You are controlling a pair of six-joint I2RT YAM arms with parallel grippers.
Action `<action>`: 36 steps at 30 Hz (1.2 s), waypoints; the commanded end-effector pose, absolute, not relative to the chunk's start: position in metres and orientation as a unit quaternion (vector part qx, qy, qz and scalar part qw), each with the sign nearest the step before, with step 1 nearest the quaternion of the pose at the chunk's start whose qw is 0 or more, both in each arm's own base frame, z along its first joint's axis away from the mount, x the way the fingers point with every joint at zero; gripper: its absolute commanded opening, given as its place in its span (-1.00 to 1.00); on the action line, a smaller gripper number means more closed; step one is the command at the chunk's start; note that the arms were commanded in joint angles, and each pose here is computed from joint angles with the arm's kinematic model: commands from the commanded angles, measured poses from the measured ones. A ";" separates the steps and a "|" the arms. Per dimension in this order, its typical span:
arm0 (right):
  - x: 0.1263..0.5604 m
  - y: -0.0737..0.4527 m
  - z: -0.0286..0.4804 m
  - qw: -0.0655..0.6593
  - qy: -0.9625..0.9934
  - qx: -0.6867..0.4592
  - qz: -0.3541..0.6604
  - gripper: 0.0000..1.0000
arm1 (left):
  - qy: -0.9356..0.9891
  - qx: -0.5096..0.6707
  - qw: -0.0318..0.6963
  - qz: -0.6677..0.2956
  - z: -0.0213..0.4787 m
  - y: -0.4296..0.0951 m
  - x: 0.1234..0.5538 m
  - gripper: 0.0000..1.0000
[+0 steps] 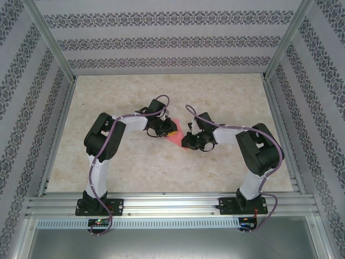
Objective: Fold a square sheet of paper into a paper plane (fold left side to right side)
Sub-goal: Fourth fold the wing at the center of the table.
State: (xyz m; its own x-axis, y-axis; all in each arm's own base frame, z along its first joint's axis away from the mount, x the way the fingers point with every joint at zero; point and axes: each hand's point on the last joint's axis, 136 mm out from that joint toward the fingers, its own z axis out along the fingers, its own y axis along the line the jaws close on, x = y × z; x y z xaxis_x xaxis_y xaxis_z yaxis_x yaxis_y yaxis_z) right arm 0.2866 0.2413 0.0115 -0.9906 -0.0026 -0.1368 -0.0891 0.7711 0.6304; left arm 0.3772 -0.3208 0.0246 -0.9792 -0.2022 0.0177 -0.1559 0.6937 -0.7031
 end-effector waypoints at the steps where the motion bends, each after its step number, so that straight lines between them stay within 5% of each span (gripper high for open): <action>1: 0.252 0.214 -0.028 -0.014 0.958 0.032 0.286 -0.79 | 0.932 -0.105 0.027 -0.346 0.005 -0.307 0.381 -0.57; 36: 0.245 0.207 -0.030 -0.017 0.962 0.030 0.271 -0.87 | 0.933 -0.129 0.106 -0.319 0.034 -0.228 0.502 -0.54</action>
